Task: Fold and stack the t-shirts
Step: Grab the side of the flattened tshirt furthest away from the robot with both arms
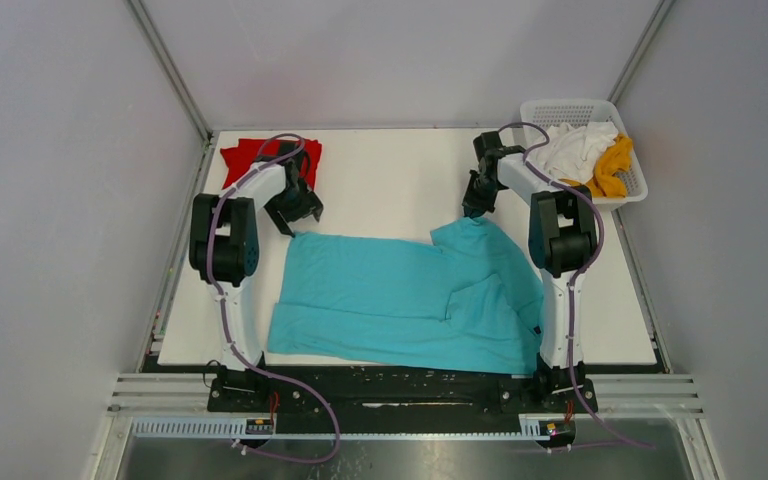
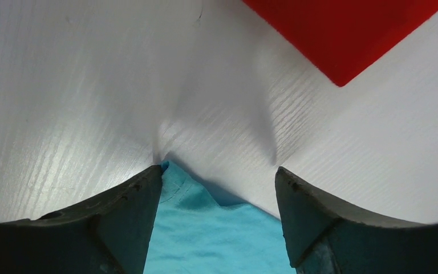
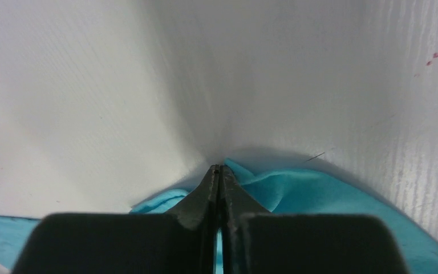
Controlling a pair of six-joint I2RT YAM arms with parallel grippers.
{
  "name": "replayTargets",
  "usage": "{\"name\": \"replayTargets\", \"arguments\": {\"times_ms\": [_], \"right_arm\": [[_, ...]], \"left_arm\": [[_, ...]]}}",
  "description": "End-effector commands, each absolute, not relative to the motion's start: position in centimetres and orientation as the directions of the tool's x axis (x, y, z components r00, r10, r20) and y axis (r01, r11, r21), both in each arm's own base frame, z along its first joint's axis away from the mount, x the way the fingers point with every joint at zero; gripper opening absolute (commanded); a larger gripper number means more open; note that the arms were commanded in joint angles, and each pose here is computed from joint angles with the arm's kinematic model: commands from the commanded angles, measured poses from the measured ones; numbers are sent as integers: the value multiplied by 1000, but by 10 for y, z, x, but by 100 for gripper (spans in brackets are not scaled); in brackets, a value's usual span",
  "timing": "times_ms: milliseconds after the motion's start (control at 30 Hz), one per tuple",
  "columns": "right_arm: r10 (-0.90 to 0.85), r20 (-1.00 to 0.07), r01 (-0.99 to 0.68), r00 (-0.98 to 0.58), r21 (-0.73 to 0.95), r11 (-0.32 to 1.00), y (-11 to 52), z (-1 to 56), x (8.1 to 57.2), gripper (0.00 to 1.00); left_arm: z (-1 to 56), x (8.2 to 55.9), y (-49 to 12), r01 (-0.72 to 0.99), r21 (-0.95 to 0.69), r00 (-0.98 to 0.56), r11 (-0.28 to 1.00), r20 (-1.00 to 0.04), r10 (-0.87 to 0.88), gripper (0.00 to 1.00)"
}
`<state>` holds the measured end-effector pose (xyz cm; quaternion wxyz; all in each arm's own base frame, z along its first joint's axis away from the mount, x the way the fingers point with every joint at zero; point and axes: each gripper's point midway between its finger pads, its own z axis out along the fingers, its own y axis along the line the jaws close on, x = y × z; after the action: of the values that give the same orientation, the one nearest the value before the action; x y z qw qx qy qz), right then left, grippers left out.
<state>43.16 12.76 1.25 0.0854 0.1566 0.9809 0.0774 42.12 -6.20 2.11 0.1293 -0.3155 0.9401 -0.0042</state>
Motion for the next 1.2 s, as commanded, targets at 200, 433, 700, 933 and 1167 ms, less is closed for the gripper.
{"name": "replayTargets", "arguments": {"times_ms": [200,433,700,933,1167], "right_arm": [[295,-203,260,-934,181,949,124,40,432,0],[230,-274,178,-934,205,963,124,61,436,0],[212,-269,155,-939,217,964,125,63,428,0],[210,-266,145,-941,243,959,129,69,424,0],[189,-261,124,-947,246,961,128,71,414,0]], "left_arm": [[40,429,-48,-633,-38,-736,773,-278,-617,72],[52,429,-35,-656,9,-715,755,-327,-618,72],[35,421,-40,-660,37,-732,750,-256,-631,64],[16,393,-44,-678,81,-731,731,-178,-659,62],[15,390,-44,-696,82,-713,714,-204,-671,58]]}}
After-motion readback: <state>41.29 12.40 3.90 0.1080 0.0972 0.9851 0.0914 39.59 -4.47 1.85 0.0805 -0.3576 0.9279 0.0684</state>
